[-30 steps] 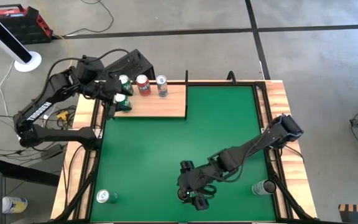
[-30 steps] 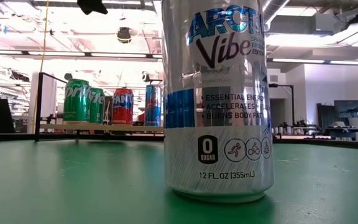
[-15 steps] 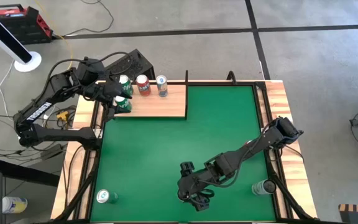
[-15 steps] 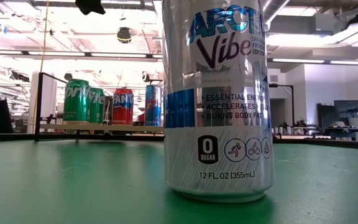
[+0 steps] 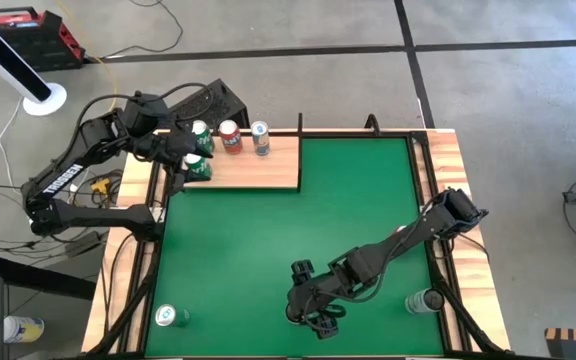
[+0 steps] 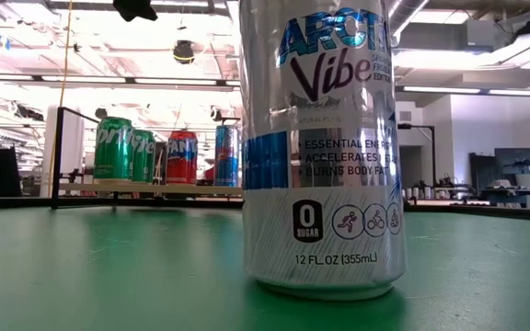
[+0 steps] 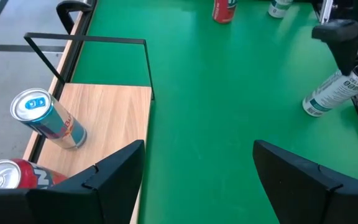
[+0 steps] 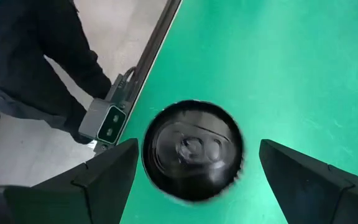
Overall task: Place canned beverage on shelf
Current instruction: Put the left white and blue soda can on the shelf
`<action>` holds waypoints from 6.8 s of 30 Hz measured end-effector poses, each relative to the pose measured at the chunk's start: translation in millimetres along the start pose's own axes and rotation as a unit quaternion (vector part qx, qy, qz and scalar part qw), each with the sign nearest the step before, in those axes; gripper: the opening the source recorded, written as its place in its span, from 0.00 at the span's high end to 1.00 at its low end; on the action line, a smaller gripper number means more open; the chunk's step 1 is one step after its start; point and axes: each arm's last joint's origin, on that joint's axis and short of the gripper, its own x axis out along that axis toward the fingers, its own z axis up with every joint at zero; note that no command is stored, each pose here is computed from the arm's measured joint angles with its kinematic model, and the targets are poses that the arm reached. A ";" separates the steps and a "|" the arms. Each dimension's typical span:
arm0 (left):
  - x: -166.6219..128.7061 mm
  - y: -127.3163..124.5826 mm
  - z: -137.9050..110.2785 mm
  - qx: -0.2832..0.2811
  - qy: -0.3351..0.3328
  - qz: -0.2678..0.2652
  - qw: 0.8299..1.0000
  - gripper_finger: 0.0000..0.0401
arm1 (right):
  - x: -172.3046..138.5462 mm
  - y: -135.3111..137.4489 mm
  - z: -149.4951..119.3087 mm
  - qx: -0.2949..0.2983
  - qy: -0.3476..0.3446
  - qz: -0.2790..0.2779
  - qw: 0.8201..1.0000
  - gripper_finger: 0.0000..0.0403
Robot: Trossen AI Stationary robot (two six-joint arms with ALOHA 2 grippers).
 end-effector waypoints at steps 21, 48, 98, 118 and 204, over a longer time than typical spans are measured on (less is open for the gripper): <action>1.2 1.0 -0.1 0.019 0.005 0.007 1.000 0.29 | 17.5 -7.0 -1.0 0.027 0.001 0.003 1.000 0.13; 1.4 1.3 0.5 -0.016 0.002 0.008 1.000 0.29 | -111.9 -130.8 29.4 0.040 -0.144 -0.162 0.975 0.32; 49.1 4.9 -17.0 -0.148 -0.250 0.070 0.954 0.29 | -174.9 -388.8 -37.2 0.162 -0.097 -0.268 0.945 0.32; 48.8 4.4 -17.3 -0.149 -0.249 0.065 0.955 0.29 | -174.9 -424.3 -51.9 0.181 -0.064 -0.262 0.946 0.32; 48.7 3.3 -16.9 -0.162 -0.250 0.043 0.954 0.29 | -166.7 -425.9 -68.4 0.193 -0.007 -0.259 0.946 0.10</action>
